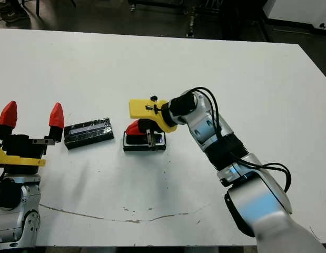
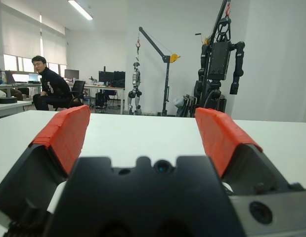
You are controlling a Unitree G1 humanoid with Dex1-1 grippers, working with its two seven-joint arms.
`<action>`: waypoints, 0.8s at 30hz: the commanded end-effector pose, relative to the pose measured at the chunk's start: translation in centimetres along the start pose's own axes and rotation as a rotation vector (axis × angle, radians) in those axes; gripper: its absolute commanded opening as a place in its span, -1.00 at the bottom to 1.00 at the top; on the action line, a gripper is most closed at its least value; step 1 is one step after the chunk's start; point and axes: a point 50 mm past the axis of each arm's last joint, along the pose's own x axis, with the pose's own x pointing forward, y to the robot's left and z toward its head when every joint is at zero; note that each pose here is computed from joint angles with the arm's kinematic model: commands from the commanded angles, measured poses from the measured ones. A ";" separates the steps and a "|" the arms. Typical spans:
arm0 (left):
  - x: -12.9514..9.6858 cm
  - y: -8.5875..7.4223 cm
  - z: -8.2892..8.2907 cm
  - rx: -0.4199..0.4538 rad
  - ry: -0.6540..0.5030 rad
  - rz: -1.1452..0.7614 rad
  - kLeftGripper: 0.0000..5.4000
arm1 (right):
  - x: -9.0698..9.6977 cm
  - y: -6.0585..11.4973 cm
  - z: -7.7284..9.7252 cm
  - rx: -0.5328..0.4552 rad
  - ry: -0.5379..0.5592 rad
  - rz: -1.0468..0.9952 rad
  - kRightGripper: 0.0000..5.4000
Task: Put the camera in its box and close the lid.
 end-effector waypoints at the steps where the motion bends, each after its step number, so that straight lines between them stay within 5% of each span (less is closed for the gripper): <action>1: -0.1 0.1 -0.2 0.002 0.010 0.003 1.00 | 0.1 0.1 -0.1 -0.015 0.015 -0.007 -1.00; 24: -0.2 0.0 -0.1 0.006 0.011 0.008 1.00 | 1.0 0.6 -1.6 -0.010 0.052 0.013 -1.00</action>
